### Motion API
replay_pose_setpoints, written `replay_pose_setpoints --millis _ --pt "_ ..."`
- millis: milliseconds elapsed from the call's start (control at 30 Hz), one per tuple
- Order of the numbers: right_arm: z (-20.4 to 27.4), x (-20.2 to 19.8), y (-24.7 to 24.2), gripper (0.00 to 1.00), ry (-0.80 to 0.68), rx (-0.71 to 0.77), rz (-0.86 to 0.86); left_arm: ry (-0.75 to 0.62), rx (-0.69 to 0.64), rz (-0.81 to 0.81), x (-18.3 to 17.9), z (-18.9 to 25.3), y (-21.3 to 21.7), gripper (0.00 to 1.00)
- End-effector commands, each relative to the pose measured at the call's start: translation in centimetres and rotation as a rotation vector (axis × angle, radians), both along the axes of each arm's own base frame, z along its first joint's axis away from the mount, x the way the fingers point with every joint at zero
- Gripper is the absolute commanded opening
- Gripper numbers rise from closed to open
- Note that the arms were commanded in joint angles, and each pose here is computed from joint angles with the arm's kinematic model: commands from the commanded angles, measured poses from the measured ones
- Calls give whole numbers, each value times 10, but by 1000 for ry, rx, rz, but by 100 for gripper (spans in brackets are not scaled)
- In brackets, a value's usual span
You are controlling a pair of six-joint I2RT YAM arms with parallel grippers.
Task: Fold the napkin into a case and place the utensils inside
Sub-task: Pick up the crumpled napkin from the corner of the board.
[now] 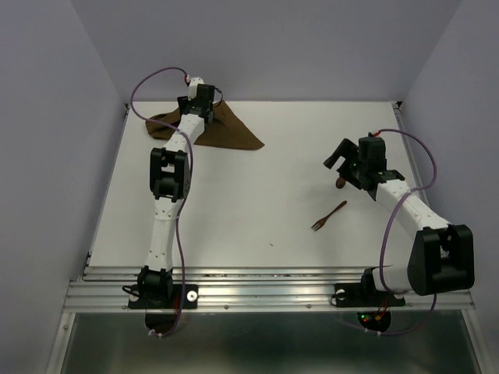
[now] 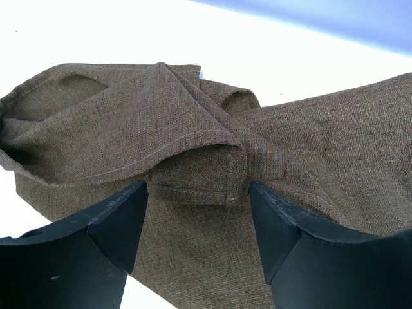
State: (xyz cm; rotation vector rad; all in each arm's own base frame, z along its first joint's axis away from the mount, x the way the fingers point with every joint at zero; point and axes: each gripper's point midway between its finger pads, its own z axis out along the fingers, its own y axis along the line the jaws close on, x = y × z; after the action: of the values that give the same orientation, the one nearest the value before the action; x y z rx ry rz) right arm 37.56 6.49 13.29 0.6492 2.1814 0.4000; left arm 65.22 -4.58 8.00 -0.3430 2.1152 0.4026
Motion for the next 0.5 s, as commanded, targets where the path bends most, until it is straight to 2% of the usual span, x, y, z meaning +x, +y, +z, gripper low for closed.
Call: replay_pose_setpoints --millis 0,167,233,467 --pt "10 8 1 100 -26 15 -1 -148 -43 38 2 71 6 75" --pt "6 11 2 100 -11 18 -1 -187 -60 34 9 82 9 79" --pt "5 12 3 100 -10 20 -1 -163 -52 38 13 69 10 79" --pt "2 16 3 100 1 18 0 -187 -54 32 23 65 10 78"
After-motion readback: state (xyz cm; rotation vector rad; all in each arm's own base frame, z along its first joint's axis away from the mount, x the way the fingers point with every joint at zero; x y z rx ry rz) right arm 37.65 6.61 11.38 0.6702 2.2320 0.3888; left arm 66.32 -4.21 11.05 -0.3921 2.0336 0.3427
